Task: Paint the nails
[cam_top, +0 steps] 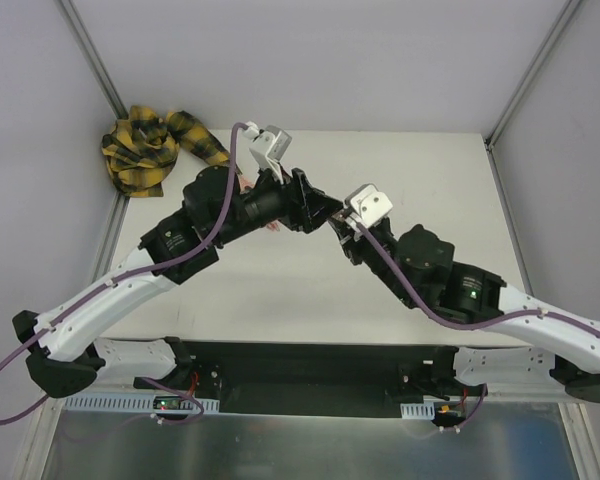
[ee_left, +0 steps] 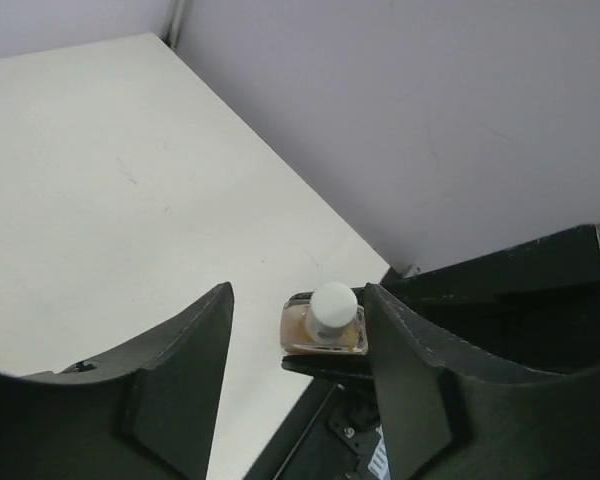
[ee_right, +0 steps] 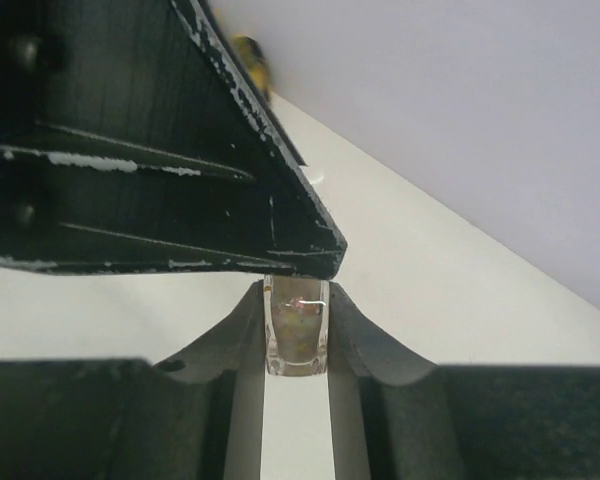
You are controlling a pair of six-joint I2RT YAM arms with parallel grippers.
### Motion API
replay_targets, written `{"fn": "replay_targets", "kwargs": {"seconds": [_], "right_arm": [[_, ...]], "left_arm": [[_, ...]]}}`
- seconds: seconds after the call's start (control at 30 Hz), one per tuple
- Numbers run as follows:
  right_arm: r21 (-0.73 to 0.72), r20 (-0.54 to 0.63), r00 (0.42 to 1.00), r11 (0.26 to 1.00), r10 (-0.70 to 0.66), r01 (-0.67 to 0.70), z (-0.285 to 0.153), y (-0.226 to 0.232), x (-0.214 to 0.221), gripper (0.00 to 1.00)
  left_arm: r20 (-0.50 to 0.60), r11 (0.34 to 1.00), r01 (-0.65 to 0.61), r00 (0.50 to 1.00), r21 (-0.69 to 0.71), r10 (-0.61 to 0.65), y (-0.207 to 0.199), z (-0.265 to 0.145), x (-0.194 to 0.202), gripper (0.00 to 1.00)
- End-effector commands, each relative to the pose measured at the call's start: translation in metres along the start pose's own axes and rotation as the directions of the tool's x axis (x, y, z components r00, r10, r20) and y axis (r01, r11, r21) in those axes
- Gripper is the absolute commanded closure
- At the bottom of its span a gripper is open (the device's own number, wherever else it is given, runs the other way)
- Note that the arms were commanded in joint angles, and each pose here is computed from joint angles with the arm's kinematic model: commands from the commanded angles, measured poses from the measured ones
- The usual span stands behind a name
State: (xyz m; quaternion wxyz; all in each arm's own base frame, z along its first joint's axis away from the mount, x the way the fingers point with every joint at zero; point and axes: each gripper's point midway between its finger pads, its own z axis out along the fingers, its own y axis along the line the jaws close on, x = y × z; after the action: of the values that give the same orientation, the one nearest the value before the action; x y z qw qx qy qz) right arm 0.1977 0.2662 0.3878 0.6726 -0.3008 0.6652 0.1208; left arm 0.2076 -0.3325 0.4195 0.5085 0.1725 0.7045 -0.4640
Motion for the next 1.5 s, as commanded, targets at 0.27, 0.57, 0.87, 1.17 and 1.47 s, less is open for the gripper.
{"fn": "replay_targets", "kwargs": {"seconds": [0.27, 0.57, 0.87, 1.17, 1.47], "right_arm": [[-0.593, 0.029, 0.978, 0.792, 0.205, -0.148, -0.072, 0.055, -0.026, 1.0], [-0.686, 0.003, 0.931, 0.678, 0.365, -0.264, -0.091, 0.051, -0.045, 1.0], [-0.707, -0.013, 0.927, 0.652, 0.374, -0.273, -0.088, 0.055, -0.045, 1.0], [-0.692, 0.001, 0.926, 0.669, 0.379, -0.272, -0.084, 0.05, -0.045, 1.0], [-0.41, 0.042, 0.945, 0.868, 0.324, -0.279, -0.04, 0.015, -0.034, 1.0]], "left_arm": [[0.014, 0.891, -0.061, 0.998, 0.449, 0.061, -0.071, -0.07, -0.005, 0.1], [0.028, 0.785, -0.051, 0.999, 0.617, 0.043, -0.094, -0.083, 0.006, 0.4], [0.038, 0.761, -0.074, 0.997, 0.645, 0.065, -0.103, -0.073, -0.004, 0.47], [0.058, 0.746, -0.11, 0.994, 0.657, 0.096, -0.107, -0.073, -0.008, 0.64], [-0.006, 0.851, -0.054, 0.998, 0.522, 0.067, -0.084, -0.044, -0.005, 1.0]]}}
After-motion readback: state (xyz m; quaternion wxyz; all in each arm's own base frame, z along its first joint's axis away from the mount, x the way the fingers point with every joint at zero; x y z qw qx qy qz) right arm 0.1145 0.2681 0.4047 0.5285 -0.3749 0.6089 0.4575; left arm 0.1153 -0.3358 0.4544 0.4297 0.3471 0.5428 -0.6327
